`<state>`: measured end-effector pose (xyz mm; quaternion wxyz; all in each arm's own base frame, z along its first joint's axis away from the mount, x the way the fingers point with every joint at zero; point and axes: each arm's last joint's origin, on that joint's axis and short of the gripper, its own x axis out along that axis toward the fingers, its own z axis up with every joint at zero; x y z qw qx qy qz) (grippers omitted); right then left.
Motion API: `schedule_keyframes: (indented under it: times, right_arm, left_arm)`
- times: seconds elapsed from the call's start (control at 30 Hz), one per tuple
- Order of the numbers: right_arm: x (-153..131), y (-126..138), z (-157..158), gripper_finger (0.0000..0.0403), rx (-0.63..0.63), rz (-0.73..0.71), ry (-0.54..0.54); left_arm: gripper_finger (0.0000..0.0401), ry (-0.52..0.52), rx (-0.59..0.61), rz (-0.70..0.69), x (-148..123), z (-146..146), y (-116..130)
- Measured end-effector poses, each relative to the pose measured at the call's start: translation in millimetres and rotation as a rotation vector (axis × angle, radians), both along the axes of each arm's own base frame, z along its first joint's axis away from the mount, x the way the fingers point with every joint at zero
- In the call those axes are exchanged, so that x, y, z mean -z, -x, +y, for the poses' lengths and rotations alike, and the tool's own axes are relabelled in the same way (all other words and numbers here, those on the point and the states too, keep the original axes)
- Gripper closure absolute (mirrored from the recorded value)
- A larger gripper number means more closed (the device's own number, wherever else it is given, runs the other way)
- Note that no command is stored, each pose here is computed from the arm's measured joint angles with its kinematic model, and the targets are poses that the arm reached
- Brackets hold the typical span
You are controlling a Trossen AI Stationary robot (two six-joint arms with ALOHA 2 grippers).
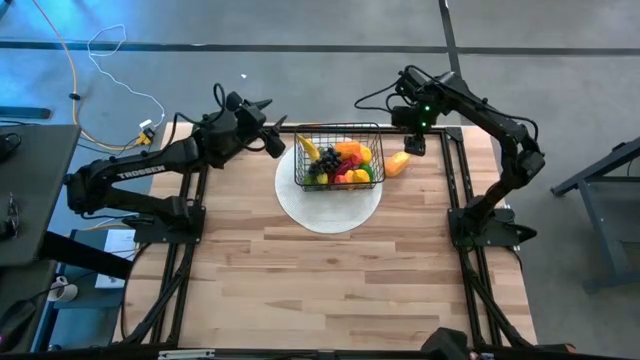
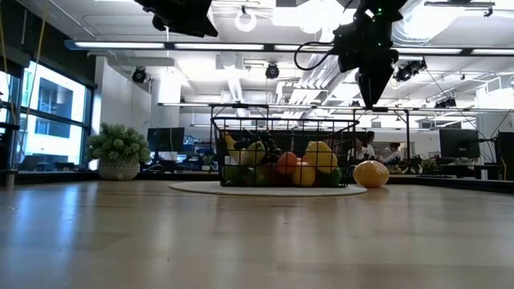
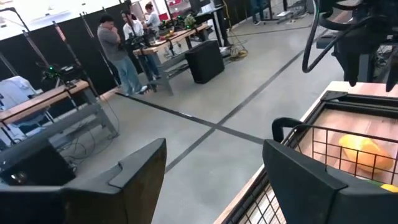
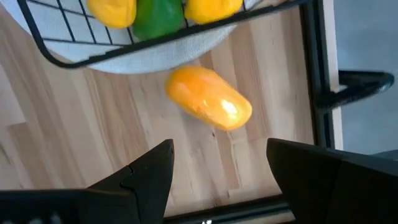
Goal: Build produce basket
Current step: Adjust the black wire basket
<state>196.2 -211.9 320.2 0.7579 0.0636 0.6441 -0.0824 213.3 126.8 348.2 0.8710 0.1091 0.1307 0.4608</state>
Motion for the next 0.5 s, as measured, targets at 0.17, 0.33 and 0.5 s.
schedule_keyframes:
  times: [0.17,0.33,0.5]
  right_arm:
    - [-6.1,4.5,2.0,0.0165,0.021,-0.025,0.011]
    - [-8.1,0.0,1.1,0.0165,0.082,-0.109,-0.011]
    - [0.1,-7.8,-3.0,0.0165,0.188,-0.062,0.001]
  left_arm:
    - [0.0147,0.029,-0.005,-0.006,2.2,-0.1,0.4]
    - [0.0147,0.127,-0.02,-0.018,10.1,-1.8,1.3]
    - [0.0147,0.161,-0.013,0.007,14.5,-5.5,0.5]
